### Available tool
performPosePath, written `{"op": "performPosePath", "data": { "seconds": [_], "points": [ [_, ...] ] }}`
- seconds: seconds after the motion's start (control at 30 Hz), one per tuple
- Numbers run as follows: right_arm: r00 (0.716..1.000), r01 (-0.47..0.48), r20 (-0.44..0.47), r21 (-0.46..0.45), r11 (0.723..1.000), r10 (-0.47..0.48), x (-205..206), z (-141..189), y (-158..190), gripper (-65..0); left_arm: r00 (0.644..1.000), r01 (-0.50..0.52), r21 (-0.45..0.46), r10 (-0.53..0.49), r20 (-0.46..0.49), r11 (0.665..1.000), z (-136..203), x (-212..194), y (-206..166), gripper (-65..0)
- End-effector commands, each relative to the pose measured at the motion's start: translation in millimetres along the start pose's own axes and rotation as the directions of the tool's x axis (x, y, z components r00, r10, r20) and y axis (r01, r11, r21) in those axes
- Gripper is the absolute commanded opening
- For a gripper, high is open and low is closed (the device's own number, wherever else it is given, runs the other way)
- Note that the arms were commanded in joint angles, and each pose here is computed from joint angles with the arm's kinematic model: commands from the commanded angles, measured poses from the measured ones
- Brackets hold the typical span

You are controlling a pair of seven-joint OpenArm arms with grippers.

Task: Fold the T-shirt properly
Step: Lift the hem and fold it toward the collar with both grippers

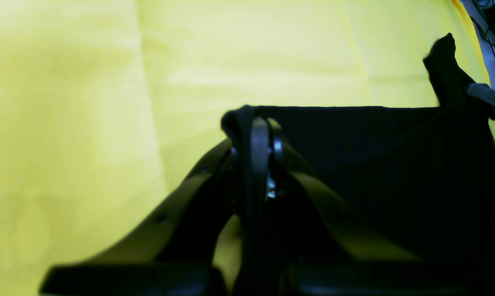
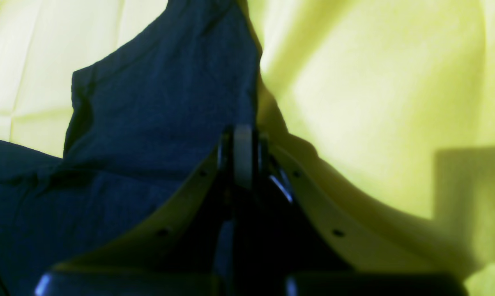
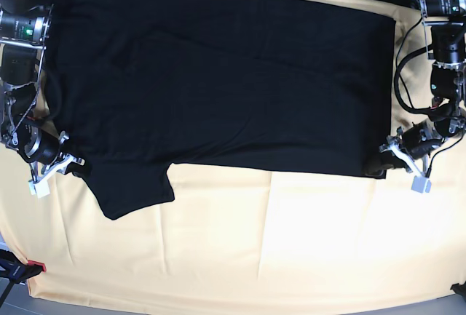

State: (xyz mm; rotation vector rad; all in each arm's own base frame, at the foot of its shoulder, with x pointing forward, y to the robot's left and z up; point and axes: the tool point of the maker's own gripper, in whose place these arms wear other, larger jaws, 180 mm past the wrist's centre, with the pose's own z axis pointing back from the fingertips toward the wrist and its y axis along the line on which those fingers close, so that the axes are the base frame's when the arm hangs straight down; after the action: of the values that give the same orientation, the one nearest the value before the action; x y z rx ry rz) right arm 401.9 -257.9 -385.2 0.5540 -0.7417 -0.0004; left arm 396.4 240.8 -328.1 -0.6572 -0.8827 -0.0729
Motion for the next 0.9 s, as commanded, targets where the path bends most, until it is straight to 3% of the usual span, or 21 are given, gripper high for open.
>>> {"op": "performPosePath", "data": {
  "seconds": [0.0, 0.3, 0.43, 0.7, 0.87],
  "points": [
    [0.999, -0.031, 0.021, -0.013, 0.999, 0.031, 19.5, 7.5, -2.6, -65.0, 0.996, 0.030, -0.022, -0.028, 0.082, 0.999, 8.0, 30.8, -4.7, -65.0],
    [0.992, -0.082, 0.092, -0.006, 0.997, 0.082, 69.2, 10.8, 9.5, -65.0, 0.985, 0.087, -0.035, -0.080, 0.151, 0.996, 7.9, 64.8, -13.4, -65.0],
    [0.991, -0.102, 0.083, -0.001, 0.995, 0.102, 81.5, 12.6, 15.0, -65.0, 0.976, 0.122, -0.035, -0.113, 0.186, 0.992, 8.6, 89.0, -19.4, -65.0],
    [0.978, -0.199, 0.065, -0.015, 0.980, 0.199, 88.9, 26.3, 23.9, -65.0, 0.973, 0.176, -0.074, -0.162, 0.167, 0.982, 8.4, 88.0, -28.4, -65.0],
    [0.959, -0.279, 0.035, -0.026, 0.960, 0.280, 77.0, 35.7, 30.0, -65.0, 0.983, 0.149, -0.109, -0.135, 0.124, 0.983, 7.9, 79.8, -32.8, -65.0]
  ]
}}
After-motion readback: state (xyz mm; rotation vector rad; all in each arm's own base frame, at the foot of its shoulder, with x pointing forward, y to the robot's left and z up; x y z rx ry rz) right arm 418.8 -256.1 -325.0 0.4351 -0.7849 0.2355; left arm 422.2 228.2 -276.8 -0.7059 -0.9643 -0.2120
